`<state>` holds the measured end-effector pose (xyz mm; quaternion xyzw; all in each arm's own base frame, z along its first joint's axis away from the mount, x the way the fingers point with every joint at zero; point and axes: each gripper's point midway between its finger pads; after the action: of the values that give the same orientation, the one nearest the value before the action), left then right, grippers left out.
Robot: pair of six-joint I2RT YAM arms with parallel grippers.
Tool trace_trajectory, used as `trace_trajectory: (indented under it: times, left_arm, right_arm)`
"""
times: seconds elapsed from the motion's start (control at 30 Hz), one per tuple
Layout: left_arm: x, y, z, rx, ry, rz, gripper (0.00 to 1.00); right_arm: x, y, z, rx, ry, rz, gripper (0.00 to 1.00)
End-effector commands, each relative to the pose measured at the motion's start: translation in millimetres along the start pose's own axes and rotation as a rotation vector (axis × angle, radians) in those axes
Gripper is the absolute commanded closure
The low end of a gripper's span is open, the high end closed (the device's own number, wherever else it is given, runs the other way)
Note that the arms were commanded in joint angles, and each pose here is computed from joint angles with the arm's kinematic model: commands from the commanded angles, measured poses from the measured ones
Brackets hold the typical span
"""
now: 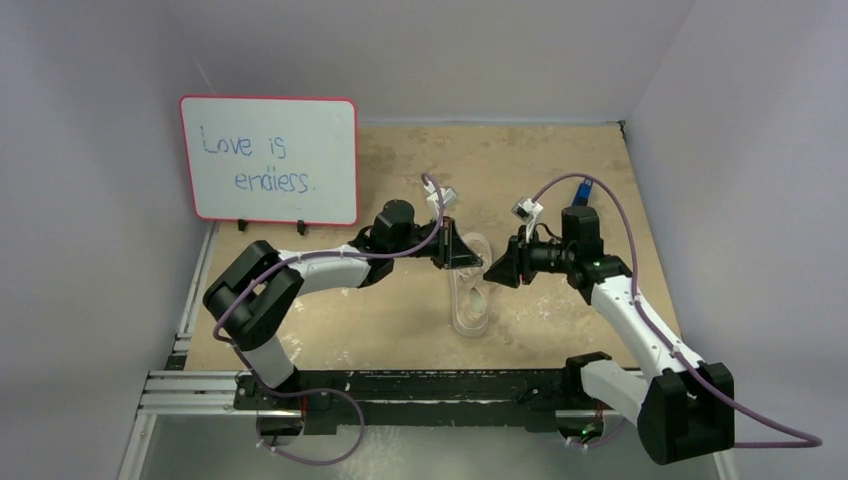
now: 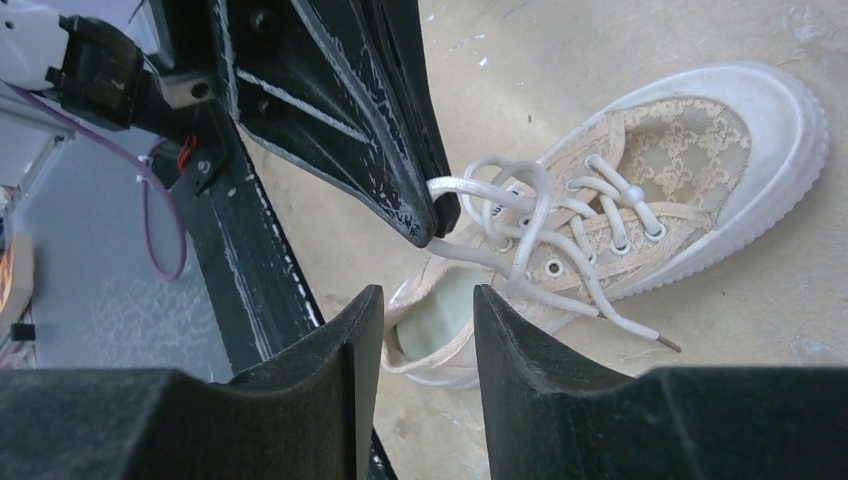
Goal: Tie the shoes
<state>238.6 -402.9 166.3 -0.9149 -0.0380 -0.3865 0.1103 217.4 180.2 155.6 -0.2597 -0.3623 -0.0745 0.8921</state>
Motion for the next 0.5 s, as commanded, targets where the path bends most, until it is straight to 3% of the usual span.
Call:
trace_trajectory:
  times: [0.0, 0.47]
  left_arm:
    - [21, 5, -15, -0.085, 0.027, -0.055, 1.00]
    - [23, 4, -20, -0.106, 0.019, -0.054, 1.00]
  right_arm:
    - [9, 6, 10, 0.090, -0.121, -0.048, 0.59]
    - [11, 25, -4, 0.061, -0.172, -0.061, 0.53]
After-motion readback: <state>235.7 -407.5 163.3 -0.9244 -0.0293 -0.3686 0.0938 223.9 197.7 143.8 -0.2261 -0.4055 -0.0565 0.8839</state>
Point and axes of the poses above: each gripper's point midway between its finger pads, its own y axis out along the fingers, its own z axis along the line the jaws close on, x = y × z, and after that the axes turned 7 degrees about y, right-handed
